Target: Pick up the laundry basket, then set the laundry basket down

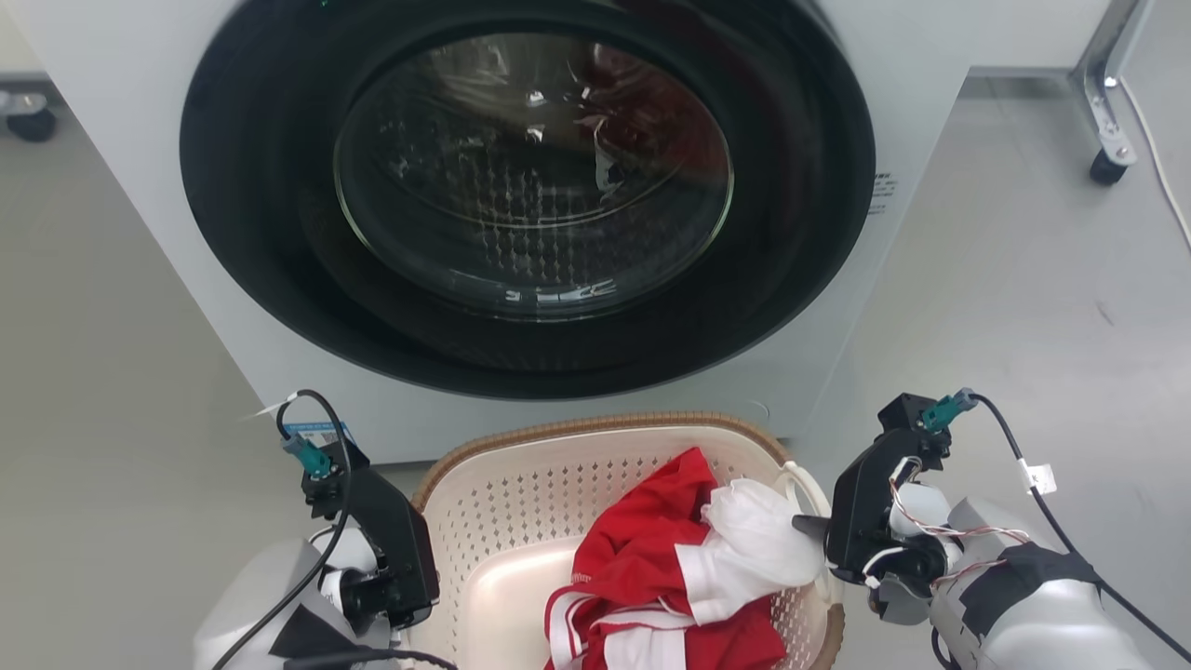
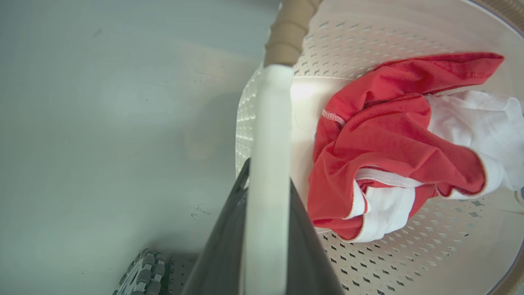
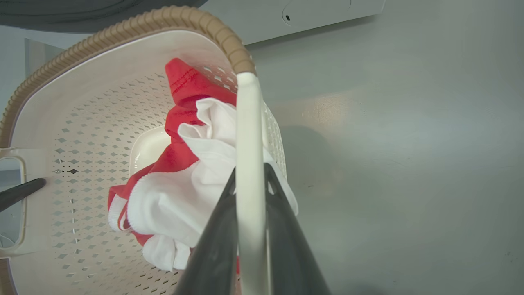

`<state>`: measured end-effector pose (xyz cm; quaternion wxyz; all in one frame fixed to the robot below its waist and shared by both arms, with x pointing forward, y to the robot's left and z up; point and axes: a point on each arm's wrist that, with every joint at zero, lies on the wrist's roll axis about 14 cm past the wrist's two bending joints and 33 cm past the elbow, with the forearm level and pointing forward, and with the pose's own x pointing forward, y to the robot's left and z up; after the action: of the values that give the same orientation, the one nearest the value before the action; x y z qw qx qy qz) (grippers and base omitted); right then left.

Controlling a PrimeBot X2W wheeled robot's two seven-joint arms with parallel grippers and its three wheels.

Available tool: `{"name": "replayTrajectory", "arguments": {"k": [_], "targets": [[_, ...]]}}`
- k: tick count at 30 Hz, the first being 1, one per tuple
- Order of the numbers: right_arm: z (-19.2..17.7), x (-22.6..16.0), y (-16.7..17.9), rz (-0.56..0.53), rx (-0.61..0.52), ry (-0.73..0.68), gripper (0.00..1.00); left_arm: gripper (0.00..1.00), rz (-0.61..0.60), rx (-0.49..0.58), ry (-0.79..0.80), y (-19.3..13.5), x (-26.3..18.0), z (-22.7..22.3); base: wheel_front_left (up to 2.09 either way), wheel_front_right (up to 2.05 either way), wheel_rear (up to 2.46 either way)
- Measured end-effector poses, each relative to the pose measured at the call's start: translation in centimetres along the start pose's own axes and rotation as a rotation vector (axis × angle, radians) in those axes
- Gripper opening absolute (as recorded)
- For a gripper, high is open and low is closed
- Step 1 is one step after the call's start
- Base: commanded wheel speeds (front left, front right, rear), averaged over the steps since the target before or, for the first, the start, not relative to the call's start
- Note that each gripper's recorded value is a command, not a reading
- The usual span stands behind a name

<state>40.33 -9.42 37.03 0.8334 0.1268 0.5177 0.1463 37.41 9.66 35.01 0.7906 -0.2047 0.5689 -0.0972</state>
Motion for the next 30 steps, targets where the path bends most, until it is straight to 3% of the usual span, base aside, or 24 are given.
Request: {"name": "replayTrajectory", "arguments": {"k": [30], "targets": [[-0.4, -2.7, 1.2, 0.016, 0.009, -0.039, 0.00, 0.00, -0.016, 0.021, -0.025, -0.7, -2.2, -0.9, 0.00, 0.00, 0.00]]}}
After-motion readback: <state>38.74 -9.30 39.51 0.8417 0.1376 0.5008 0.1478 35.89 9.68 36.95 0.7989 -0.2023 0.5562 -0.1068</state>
